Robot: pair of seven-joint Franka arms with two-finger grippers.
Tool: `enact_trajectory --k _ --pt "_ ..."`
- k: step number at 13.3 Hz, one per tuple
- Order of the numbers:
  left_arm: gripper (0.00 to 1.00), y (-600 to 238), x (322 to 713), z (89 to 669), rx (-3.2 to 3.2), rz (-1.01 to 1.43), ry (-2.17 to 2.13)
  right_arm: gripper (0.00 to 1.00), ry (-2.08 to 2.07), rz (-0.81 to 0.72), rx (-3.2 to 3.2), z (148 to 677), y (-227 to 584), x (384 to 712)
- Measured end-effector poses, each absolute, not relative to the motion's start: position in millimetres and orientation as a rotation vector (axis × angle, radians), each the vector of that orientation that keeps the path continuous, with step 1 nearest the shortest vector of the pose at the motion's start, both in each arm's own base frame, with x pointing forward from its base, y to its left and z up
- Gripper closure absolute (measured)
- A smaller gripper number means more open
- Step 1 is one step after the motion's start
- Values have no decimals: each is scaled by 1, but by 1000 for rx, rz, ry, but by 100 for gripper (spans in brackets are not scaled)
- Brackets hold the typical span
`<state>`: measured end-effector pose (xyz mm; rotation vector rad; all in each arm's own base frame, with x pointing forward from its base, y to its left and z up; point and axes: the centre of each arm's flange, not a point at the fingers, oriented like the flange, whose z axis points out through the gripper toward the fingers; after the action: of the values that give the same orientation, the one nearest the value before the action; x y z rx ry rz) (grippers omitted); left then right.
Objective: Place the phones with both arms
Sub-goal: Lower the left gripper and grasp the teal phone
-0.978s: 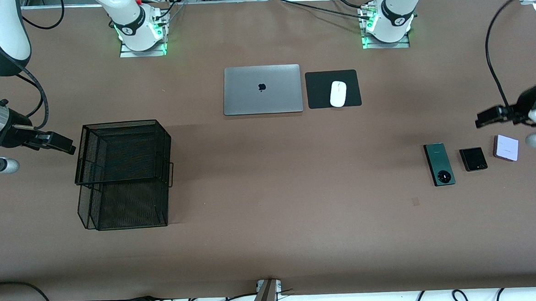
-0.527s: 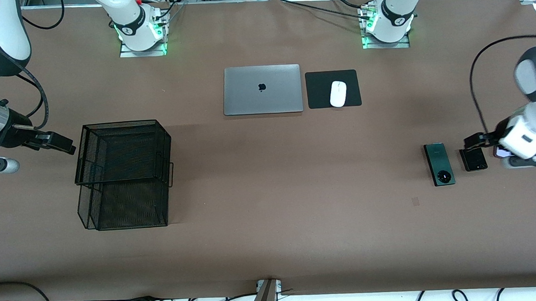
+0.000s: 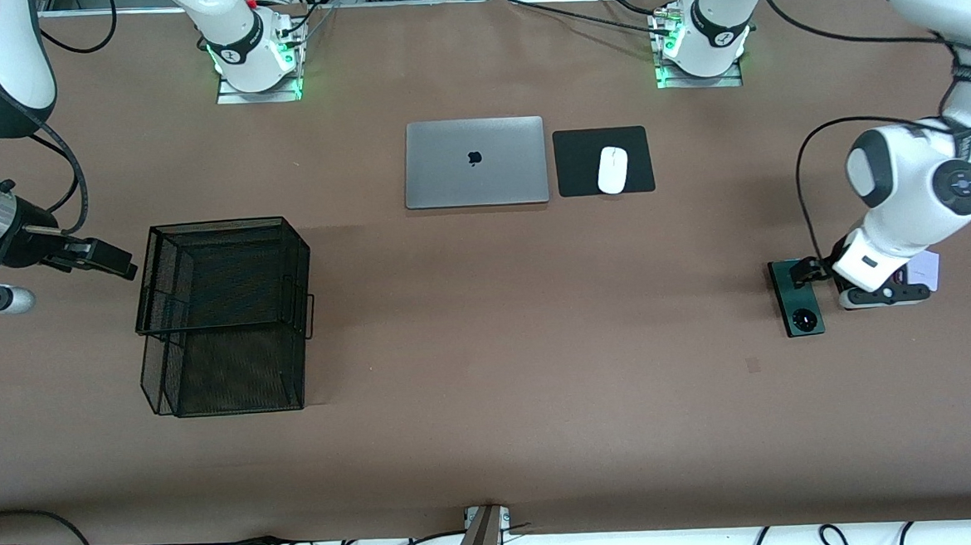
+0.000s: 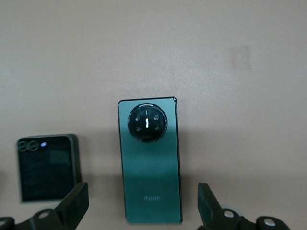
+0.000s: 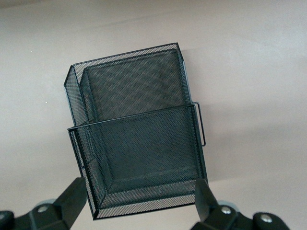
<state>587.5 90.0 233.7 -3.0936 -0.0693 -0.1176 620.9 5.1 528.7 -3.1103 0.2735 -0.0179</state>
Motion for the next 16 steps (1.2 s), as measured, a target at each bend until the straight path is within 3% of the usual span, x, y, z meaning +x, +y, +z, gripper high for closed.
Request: enact_trajectory --k 5,13,15,16 --pt "0 89 578 174 -3093 -145 -122 0 273 -18 -3110 529 5 621" --pt "0 92 575 158 -3091 -171 -141 0 276 -18 -3110 529 4 621" --pt "4 91 575 158 -3093 -174 -140 0 276 -18 -3110 529 4 621" --pt "13 91 575 159 -3092 -181 -141 0 276 -18 -3110 529 4 621"
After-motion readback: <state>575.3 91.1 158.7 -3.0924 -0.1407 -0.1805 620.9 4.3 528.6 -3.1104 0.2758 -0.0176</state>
